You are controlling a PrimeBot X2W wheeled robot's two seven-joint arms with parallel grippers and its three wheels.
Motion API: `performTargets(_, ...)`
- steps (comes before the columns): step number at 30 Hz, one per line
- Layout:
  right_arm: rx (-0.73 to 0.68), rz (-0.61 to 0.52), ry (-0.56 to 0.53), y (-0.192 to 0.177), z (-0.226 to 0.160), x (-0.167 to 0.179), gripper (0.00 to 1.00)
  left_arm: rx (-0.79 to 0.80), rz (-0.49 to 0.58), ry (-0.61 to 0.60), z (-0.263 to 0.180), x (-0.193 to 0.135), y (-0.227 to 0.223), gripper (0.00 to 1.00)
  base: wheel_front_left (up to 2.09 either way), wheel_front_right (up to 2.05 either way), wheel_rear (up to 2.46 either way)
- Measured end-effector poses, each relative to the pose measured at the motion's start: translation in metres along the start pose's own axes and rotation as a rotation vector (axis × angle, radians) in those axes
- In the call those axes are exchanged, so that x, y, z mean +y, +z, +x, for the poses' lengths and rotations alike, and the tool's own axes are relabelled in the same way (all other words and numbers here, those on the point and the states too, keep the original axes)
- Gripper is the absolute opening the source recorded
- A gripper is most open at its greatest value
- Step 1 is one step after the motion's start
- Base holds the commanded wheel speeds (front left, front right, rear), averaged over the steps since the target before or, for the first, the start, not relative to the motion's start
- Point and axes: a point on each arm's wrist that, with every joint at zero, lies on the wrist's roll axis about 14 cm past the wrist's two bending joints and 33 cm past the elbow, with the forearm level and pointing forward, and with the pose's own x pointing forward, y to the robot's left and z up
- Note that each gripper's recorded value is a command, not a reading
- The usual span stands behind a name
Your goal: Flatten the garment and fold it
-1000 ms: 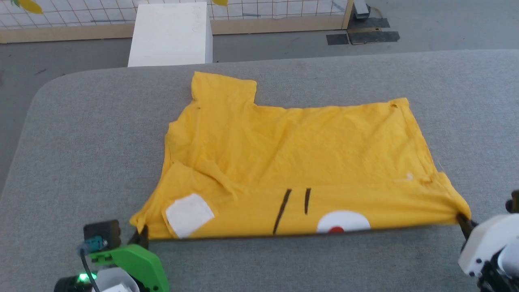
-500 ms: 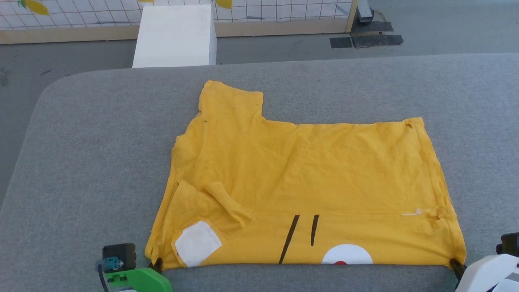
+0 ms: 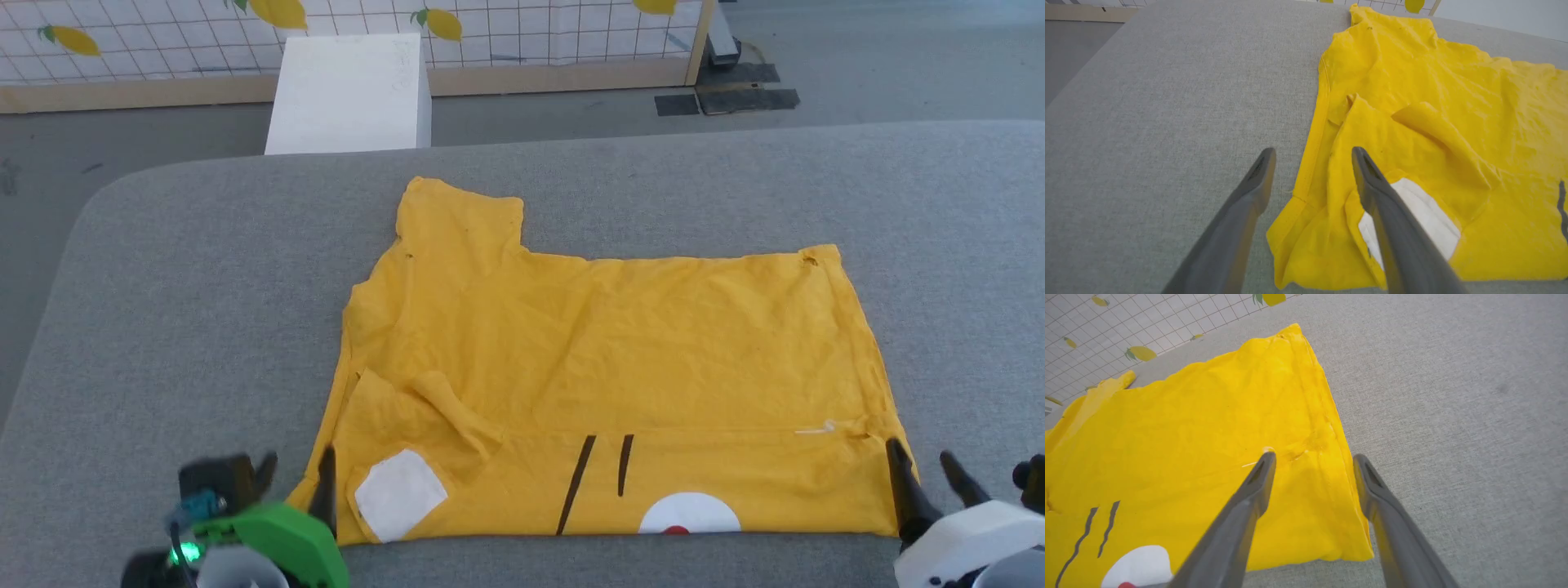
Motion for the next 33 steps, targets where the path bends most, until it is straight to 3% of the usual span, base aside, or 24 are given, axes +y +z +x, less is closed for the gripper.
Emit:
performTargets(8,-0.270,-0.120,0.075,0.053,0.004,0.028,1.00,-0.295,0.186,-0.194,0.048,-0.035,0.106,1.00,0.00,0.00,0.00)
performTargets(15,-0.364,-0.204,0.166,0.079,0.026,0.057,1.00,-0.334,0.327,-0.321,0.108,-0.065,0.167,1.00,0.00,0.00,0.00)
performTargets(23,-0.387,-0.241,0.210,0.086,0.056,0.075,1.00,-0.157,0.401,-0.334,0.190,-0.073,0.178,1.00,0.00,0.00,0.00)
performTargets(33,-0.336,-0.246,0.193,0.064,0.084,0.072,1.00,0.192,0.332,-0.246,0.270,-0.064,0.133,1.00,0.00,0.00,0.00)
